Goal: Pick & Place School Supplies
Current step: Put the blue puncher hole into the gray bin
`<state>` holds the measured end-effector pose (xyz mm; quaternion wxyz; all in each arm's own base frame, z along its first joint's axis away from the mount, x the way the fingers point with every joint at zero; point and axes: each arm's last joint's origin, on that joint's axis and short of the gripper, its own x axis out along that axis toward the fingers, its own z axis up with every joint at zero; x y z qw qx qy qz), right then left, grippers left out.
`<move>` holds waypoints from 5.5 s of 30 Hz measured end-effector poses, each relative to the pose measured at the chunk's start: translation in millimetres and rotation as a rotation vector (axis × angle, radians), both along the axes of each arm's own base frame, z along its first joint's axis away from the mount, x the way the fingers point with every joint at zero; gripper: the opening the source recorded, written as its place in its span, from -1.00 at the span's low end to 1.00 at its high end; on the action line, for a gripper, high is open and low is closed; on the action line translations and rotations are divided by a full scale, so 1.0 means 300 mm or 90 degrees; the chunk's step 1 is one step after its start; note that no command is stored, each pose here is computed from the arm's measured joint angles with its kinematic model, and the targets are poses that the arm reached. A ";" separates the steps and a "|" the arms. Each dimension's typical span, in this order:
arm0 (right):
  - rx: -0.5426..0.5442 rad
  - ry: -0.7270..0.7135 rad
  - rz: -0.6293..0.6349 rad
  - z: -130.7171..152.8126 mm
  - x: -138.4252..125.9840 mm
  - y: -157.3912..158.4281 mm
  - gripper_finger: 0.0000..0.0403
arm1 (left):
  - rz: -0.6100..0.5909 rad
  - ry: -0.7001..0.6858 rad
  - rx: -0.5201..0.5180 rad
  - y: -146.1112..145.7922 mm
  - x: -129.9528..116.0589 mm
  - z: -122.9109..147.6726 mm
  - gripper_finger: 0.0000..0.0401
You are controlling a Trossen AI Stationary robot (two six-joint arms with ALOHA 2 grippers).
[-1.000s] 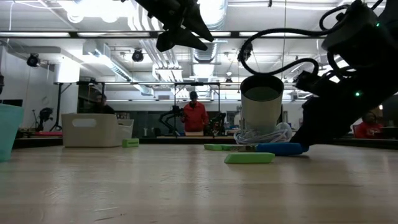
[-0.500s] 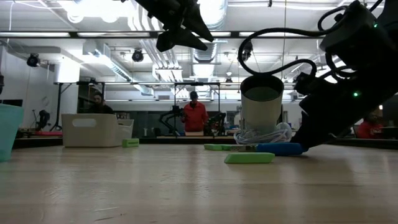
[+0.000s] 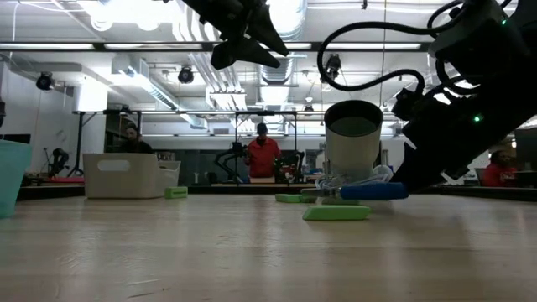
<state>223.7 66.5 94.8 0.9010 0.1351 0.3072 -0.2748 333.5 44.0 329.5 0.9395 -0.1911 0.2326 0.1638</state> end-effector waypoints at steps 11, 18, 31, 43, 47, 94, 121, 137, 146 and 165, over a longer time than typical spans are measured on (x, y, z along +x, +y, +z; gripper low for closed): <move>0.007 -0.032 -0.006 0.036 0.001 0.000 -0.83 | 0.000 0.000 0.000 0.000 0.000 0.000 -0.24; 0.017 -0.087 0.004 0.115 -0.014 -0.006 -0.83 | 0.000 0.000 0.000 0.000 0.000 0.000 -0.24; -0.023 -0.224 -0.028 0.287 -0.063 -0.035 -0.83 | 0.000 0.000 0.000 0.000 0.000 0.000 -0.24; -0.217 -0.184 -0.107 0.326 -0.096 -0.064 -0.83 | 0.001 0.000 0.000 0.000 0.000 0.000 -0.24; -0.262 -0.182 -0.140 0.351 -0.089 -0.065 -0.83 | 0.000 0.001 0.000 0.000 0.000 0.000 -0.24; -0.322 -0.181 -0.209 0.461 -0.041 -0.108 -0.82 | 0.106 -0.139 -0.274 -0.005 0.026 0.030 -0.24; -0.311 -0.241 -0.104 0.516 -0.005 -0.124 -0.82 | -0.004 -0.275 -0.282 -0.012 0.155 0.003 -0.24; -0.309 -0.261 -0.128 0.528 -0.002 -0.139 -0.82 | -0.003 -0.271 -0.287 -0.012 0.155 0.001 -0.24; -0.305 -0.271 -0.115 0.533 0.000 -0.138 -0.82 | -0.002 -0.269 -0.288 -0.012 0.154 -0.001 -0.24; -0.279 -0.302 -0.073 0.540 0.006 -0.133 -0.82 | 0.010 -0.246 -0.274 -0.011 0.152 -0.013 -0.24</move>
